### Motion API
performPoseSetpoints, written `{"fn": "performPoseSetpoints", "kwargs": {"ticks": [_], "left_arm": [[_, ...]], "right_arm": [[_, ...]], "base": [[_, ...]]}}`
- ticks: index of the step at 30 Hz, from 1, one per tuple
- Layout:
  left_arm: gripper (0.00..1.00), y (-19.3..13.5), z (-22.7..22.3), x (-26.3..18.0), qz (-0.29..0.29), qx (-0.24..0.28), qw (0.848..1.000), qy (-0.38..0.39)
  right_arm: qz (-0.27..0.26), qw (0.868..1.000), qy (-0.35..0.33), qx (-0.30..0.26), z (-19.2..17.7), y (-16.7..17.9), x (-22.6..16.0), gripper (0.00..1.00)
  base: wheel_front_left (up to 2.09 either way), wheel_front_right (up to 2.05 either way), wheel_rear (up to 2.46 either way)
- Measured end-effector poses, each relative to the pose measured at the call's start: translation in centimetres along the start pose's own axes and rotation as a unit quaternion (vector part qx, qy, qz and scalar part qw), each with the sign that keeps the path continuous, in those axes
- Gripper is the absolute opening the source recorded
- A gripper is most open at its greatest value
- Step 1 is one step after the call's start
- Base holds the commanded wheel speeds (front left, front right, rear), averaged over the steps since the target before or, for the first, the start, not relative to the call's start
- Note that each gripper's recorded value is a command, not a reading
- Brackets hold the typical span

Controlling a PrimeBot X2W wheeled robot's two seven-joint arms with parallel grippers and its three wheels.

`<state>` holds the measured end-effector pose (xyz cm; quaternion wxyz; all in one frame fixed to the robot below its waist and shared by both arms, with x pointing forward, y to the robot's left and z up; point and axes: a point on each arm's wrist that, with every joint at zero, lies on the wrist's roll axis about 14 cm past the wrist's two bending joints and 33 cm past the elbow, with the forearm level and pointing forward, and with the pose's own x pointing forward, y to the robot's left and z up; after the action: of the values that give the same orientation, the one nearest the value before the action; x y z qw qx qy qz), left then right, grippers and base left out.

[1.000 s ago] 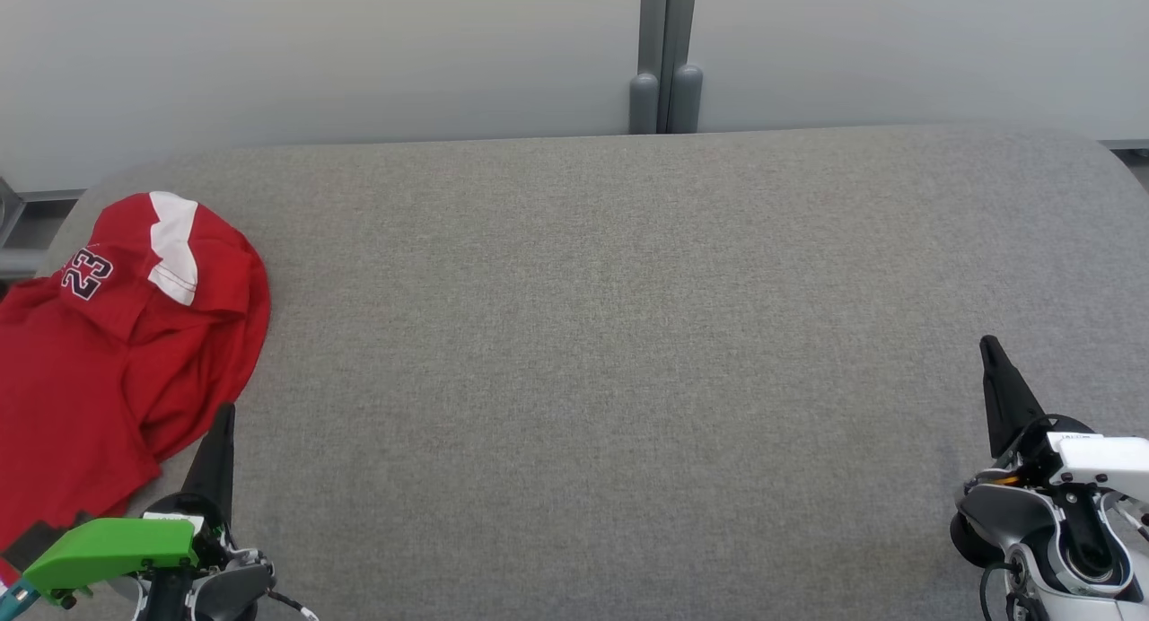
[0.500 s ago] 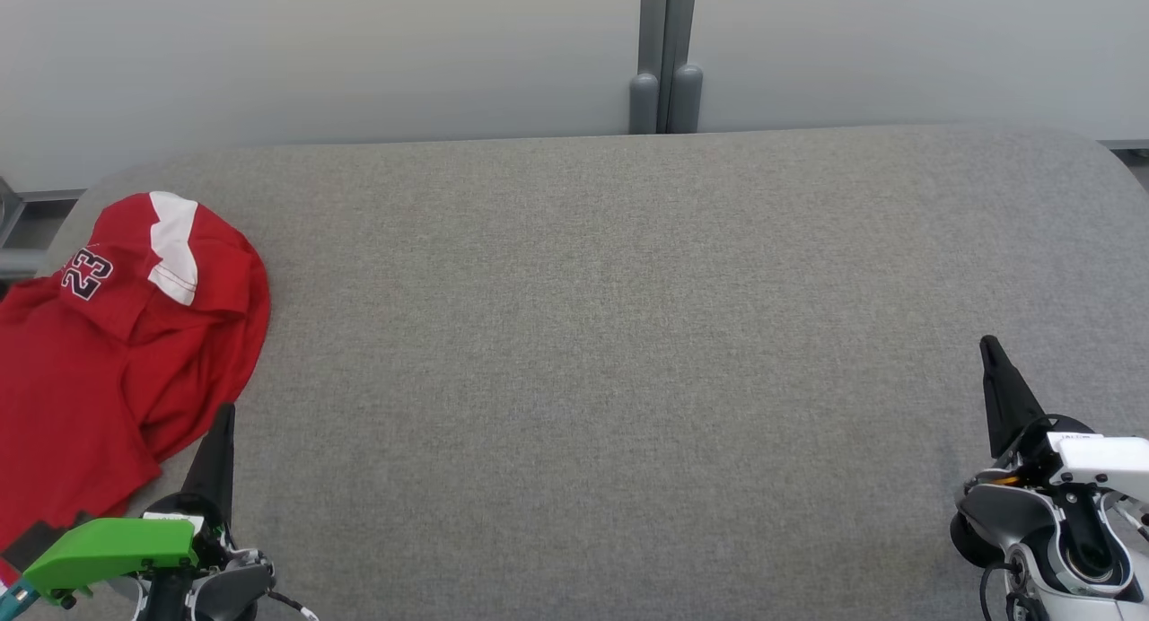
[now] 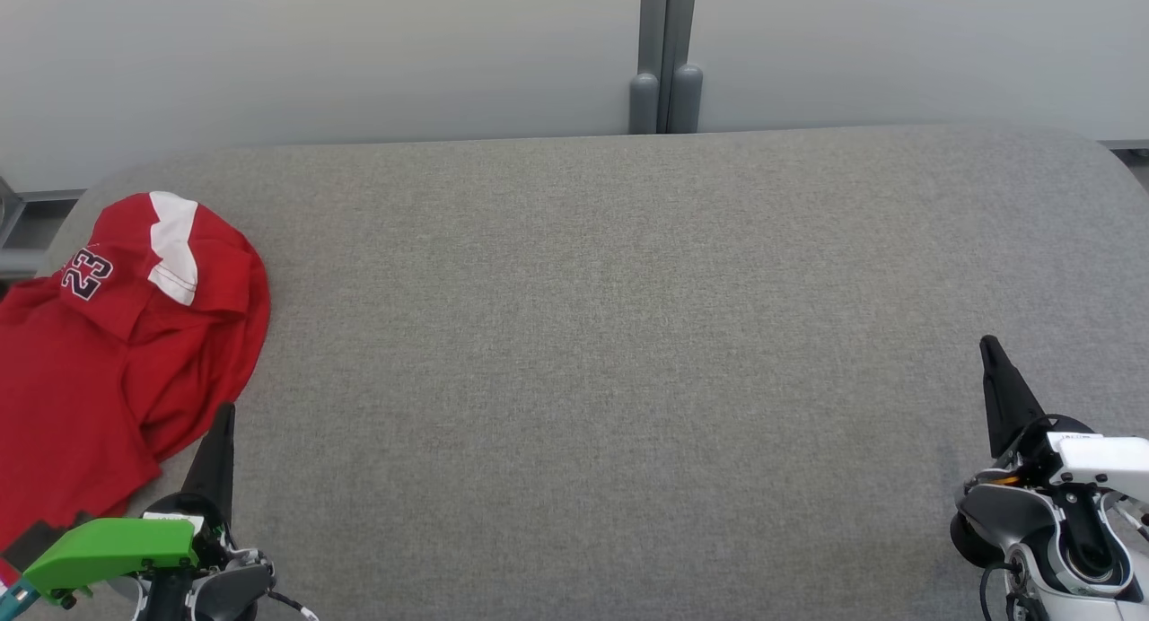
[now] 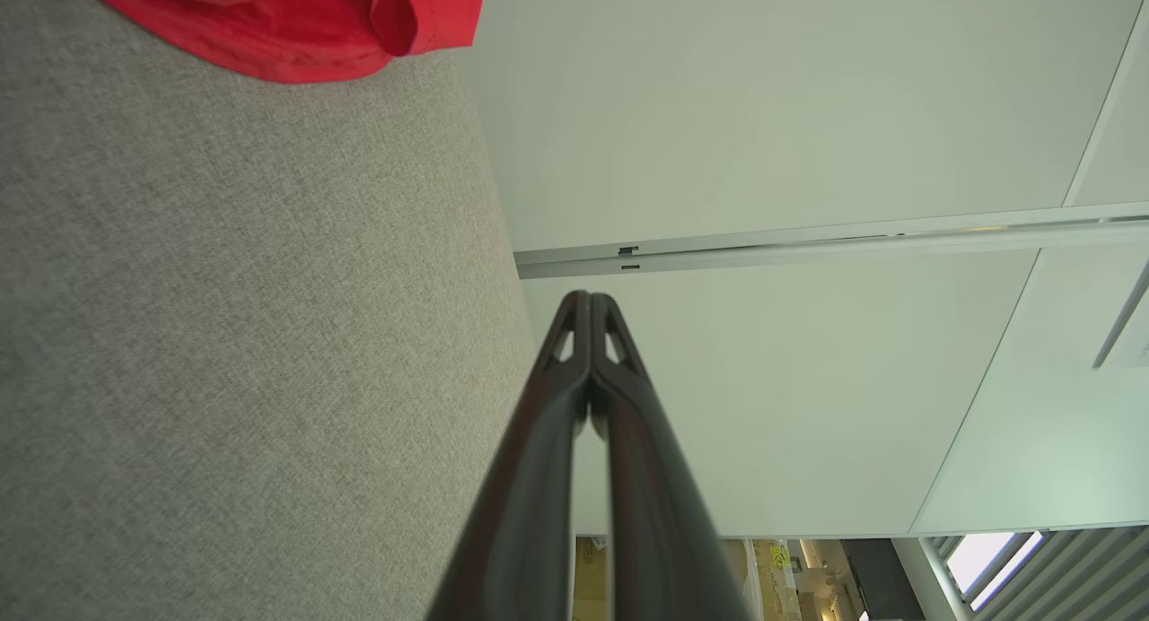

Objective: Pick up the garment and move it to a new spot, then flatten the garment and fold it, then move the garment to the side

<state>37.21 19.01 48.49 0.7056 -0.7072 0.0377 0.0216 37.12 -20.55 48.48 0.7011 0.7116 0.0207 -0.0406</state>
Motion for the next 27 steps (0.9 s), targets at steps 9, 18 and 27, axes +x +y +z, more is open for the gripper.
{"fn": "performPoseSetpoints", "kwargs": {"ticks": [9, 18, 27], "left_arm": [[0.00, 0.00, 0.00, 0.00, 0.000, 0.000, 1.000, 0.000], [0.00, 0.00, 0.00, 0.00, 0.000, 0.000, 1.000, 0.000], [0.00, 0.00, 0.00, 0.00, 0.000, 0.000, 1.000, 0.000]], "right_arm": [[0.000, 1.000, 0.000, 0.000, 0.00, 0.00, 0.00, 0.00], [0.000, 1.000, 0.000, 0.000, 0.00, 0.00, 0.00, 0.00], [0.000, 1.000, 0.000, 0.000, 0.00, 0.00, 0.00, 0.00]], "base": [[0.00, 0.00, 0.00], [0.00, 0.00, 0.00], [0.00, 0.00, 0.00]]}}
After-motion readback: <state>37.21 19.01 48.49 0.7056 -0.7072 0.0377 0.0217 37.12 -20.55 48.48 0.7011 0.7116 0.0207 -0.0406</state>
